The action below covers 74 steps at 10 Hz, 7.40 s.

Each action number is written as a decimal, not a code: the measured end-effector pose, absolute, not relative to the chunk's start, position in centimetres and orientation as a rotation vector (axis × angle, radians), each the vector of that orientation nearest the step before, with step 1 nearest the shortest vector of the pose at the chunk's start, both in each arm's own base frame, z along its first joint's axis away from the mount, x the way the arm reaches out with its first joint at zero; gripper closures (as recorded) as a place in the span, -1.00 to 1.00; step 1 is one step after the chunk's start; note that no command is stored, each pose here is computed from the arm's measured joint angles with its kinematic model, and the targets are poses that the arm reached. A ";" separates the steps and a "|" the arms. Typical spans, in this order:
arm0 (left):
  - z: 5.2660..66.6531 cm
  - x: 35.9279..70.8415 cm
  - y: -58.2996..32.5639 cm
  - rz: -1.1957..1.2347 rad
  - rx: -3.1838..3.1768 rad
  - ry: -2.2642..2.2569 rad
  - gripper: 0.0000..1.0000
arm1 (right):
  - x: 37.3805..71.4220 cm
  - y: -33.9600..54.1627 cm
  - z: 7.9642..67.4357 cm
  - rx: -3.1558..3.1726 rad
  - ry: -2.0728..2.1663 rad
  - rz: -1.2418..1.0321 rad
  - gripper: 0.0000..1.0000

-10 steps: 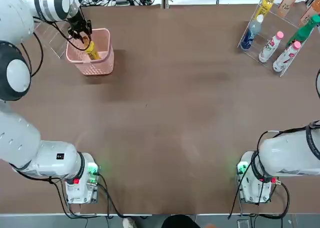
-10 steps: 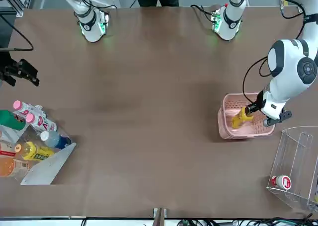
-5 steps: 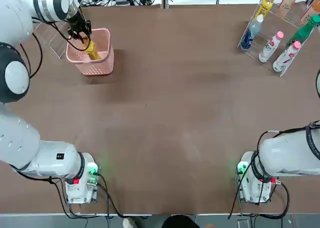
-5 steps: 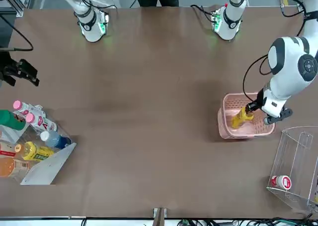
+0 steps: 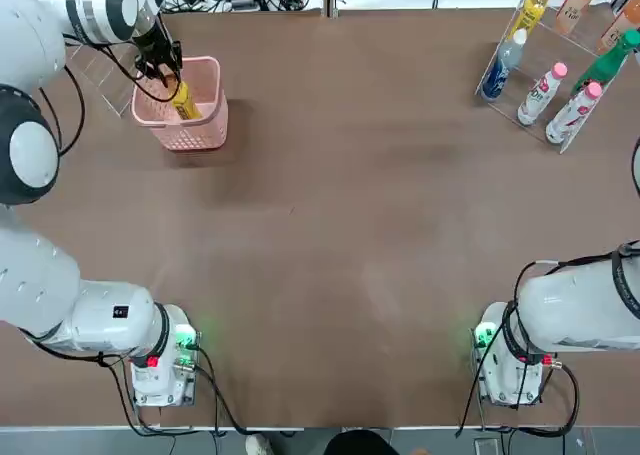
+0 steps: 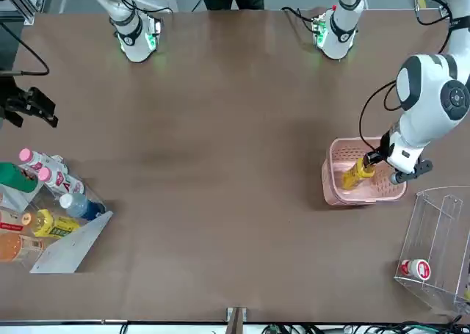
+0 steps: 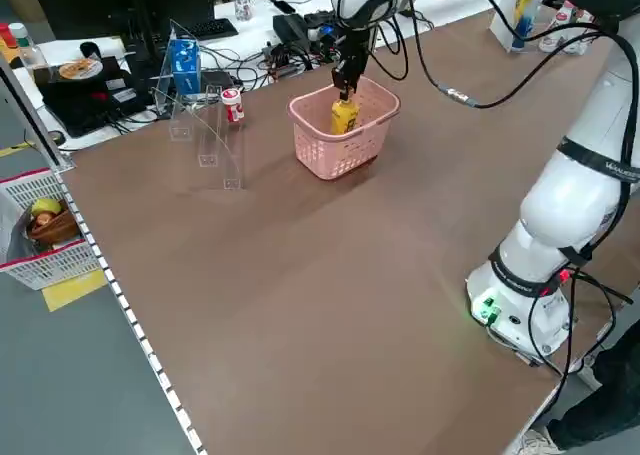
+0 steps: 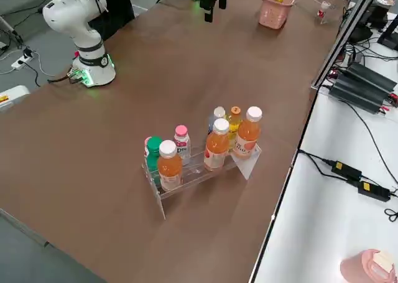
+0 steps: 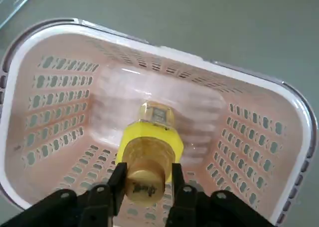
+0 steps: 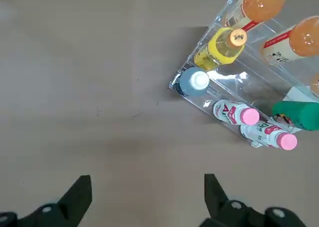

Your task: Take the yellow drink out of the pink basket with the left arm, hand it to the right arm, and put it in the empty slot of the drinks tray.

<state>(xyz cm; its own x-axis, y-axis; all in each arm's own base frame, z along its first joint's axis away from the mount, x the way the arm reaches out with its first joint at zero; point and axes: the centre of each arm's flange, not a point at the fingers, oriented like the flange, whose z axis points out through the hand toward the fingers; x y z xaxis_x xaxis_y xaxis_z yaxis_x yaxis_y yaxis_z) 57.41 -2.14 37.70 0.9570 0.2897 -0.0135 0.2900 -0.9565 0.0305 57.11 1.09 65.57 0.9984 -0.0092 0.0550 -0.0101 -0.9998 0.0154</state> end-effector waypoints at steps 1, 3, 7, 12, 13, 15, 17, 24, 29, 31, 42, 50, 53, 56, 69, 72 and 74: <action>37.7 57.4 -2.1 -0.014 3.076 0.455 0.13 | 57.1 1.1 65.6 3.125 -0.015 0.086 -0.99; 37.7 57.4 -2.1 -0.012 3.080 0.450 0.25 | 57.1 1.1 65.6 3.125 -0.015 0.086 -0.99; 37.8 57.4 -2.0 -0.009 3.086 0.447 0.32 | 57.1 1.1 65.6 3.125 -0.016 0.086 -0.99; 37.9 57.5 -2.0 0.004 3.086 0.445 0.32 | 57.1 1.1 65.6 3.125 -0.015 0.086 -0.99; 38.1 57.7 -2.0 0.018 3.087 0.440 0.32 | 57.1 1.1 65.6 3.126 -0.015 0.086 -0.99; 38.4 57.9 -2.0 0.033 3.088 0.434 0.32 | 57.1 1.1 65.6 3.126 -0.015 0.086 -0.99; 39.2 58.3 -2.0 0.058 3.085 0.431 0.32 | 57.1 1.1 65.6 3.126 -0.015 0.086 -0.99; 46.7 59.0 -2.8 0.081 3.083 0.404 0.32 | 57.1 1.2 65.6 3.126 -0.014 0.087 -0.99; 51.8 59.3 -3.8 0.070 3.085 0.378 0.32 | 57.1 1.2 65.6 3.126 -0.014 0.087 -0.99; 54.0 59.4 -4.4 0.090 3.083 0.360 0.32 | 57.1 1.2 65.6 3.126 -0.013 0.087 -0.99; 60.3 60.2 -12.1 0.049 3.042 0.343 0.32 | 57.1 1.3 65.6 3.126 -0.011 0.088 -0.99; 58.7 59.3 -20.5 -0.017 3.031 0.334 0.32 | 57.1 1.3 65.6 3.126 -0.011 0.088 -0.99; 57.8 58.3 -25.5 -0.015 3.064 0.302 0.32 | 57.1 1.3 65.6 3.126 -0.009 0.088 -0.99; 56.2 57.4 -30.6 -0.001 3.079 0.331 0.32 | 57.1 1.4 65.6 3.126 -0.009 0.088 -0.99; 46.7 54.6 -44.1 0.043 3.087 0.256 0.32 | 57.1 1.7 65.7 3.126 0.002 0.089 -0.99; 42.2 54.5 -46.9 0.051 3.078 0.272 0.32 | 57.1 1.8 65.7 3.126 0.004 0.089 -0.99; 41.1 54.6 -47.5 0.068 3.074 0.269 0.32 | 57.1 1.9 65.7 3.126 0.006 0.089 -0.99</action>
<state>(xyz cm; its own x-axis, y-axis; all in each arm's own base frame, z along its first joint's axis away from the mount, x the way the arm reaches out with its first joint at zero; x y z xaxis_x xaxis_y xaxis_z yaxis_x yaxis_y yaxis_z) 54.61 -47.50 41.11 0.9838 0.1749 0.0390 0.1725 -0.9833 0.0589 57.08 1.88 65.67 0.9984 0.0040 0.0570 0.0032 -0.9999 0.0142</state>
